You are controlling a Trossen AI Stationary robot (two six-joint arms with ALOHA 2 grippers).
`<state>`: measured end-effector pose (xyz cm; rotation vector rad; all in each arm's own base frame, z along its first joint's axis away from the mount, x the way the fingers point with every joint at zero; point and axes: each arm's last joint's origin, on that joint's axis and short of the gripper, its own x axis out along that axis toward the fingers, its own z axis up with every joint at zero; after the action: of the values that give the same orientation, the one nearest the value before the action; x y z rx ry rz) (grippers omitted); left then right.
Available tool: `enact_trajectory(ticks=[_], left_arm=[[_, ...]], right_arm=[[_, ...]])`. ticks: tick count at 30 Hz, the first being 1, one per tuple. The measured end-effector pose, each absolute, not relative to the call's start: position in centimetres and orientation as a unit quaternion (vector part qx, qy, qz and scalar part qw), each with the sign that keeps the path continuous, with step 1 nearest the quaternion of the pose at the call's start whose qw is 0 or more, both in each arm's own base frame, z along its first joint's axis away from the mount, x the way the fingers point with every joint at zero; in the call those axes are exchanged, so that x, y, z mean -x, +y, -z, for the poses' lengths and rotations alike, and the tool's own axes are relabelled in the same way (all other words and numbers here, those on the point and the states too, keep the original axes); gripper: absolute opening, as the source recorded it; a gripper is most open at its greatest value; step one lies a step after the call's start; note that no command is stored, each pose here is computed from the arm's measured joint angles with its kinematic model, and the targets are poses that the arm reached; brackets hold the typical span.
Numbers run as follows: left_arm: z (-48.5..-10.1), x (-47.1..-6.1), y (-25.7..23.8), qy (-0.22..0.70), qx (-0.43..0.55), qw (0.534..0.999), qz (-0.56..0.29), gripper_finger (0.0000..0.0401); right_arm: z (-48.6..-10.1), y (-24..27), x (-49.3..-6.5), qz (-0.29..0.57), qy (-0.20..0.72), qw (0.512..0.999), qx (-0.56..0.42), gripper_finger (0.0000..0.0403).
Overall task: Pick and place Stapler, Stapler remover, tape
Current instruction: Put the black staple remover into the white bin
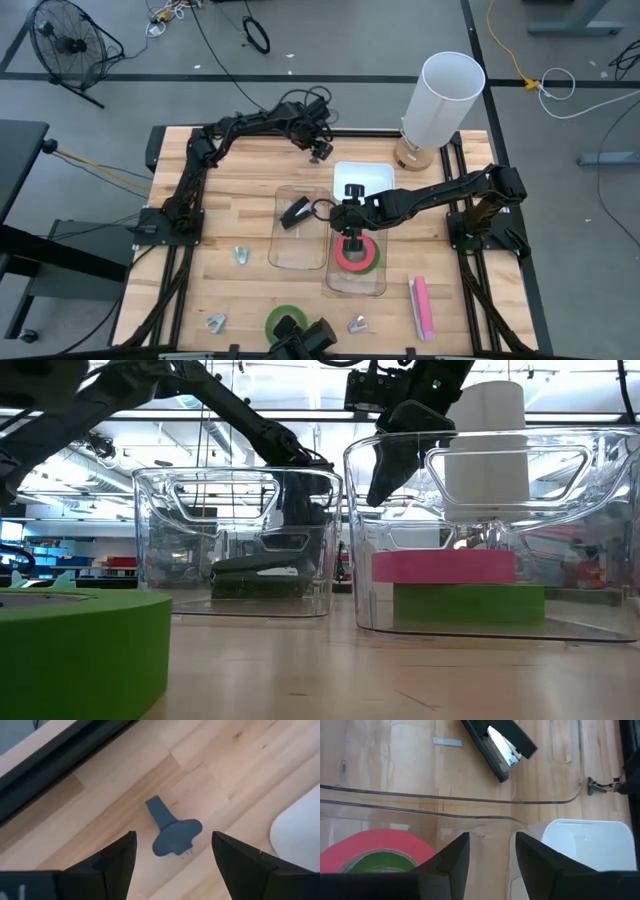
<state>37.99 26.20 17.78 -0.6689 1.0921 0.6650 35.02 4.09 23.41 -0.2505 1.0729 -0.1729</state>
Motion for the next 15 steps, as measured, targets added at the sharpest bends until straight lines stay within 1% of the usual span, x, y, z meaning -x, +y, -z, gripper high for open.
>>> enact_trajectory(ticks=[9,15], left_arm=[[-17.5,-38.3,26.1,0.491,0.321,0.754,-0.296,0.0264],[-14.5,-38.7,25.6,0.532,0.330,0.727,-0.283,0.0264]], right_arm=[[-23.4,4.1,-35.0,0.077,0.508,0.849,0.119,0.0162],[-23.4,4.1,-35.0,0.077,0.509,0.849,0.120,0.0162]])
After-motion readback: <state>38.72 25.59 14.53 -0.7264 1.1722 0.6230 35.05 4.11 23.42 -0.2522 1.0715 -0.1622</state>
